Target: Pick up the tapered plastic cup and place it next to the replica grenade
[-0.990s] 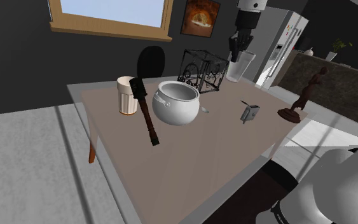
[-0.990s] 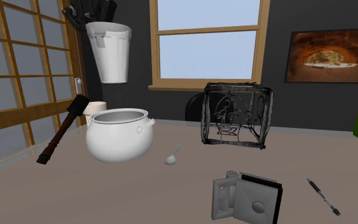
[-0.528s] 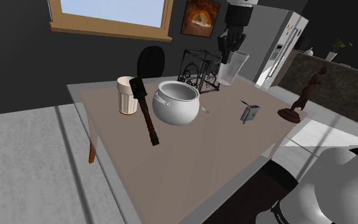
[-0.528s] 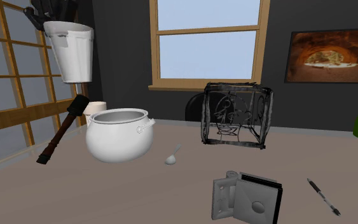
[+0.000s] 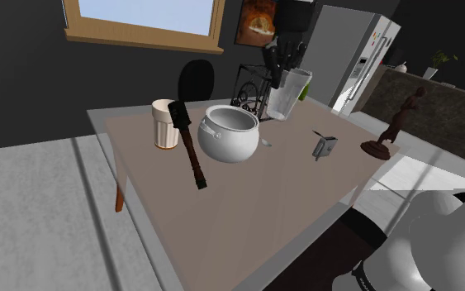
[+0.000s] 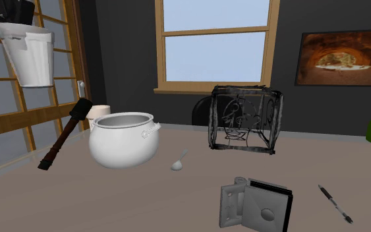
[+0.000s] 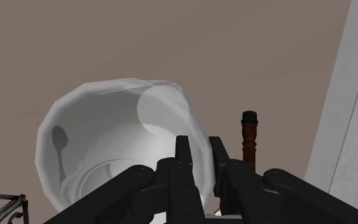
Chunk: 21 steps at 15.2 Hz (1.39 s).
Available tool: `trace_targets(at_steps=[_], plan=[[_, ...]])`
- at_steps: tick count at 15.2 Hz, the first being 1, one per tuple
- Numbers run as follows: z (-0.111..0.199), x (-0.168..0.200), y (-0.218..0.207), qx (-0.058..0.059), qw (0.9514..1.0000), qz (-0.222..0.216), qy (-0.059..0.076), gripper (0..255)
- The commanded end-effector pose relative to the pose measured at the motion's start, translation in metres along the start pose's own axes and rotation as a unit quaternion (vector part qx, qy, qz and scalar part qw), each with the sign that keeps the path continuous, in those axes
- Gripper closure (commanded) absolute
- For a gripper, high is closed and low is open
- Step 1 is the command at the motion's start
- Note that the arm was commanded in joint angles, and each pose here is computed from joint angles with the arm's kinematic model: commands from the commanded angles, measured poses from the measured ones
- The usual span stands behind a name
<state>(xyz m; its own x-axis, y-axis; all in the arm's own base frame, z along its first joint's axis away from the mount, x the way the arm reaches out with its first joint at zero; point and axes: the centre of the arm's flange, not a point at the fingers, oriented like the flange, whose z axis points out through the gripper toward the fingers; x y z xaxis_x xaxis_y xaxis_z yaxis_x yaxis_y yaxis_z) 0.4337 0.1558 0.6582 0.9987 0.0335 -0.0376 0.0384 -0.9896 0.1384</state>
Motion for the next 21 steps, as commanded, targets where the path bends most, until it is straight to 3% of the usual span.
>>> trace_targets(at_steps=[1, 3, 21], plan=[[-0.006, -0.004, -0.027, 0.000, 1.0000, 0.001, 0.000, 255], [-0.010, -0.009, -0.055, 0.000, 1.0000, 0.001, 0.000, 255], [0.084, -0.006, -0.068, 0.000, 1.0000, 0.001, 0.000, 255]])
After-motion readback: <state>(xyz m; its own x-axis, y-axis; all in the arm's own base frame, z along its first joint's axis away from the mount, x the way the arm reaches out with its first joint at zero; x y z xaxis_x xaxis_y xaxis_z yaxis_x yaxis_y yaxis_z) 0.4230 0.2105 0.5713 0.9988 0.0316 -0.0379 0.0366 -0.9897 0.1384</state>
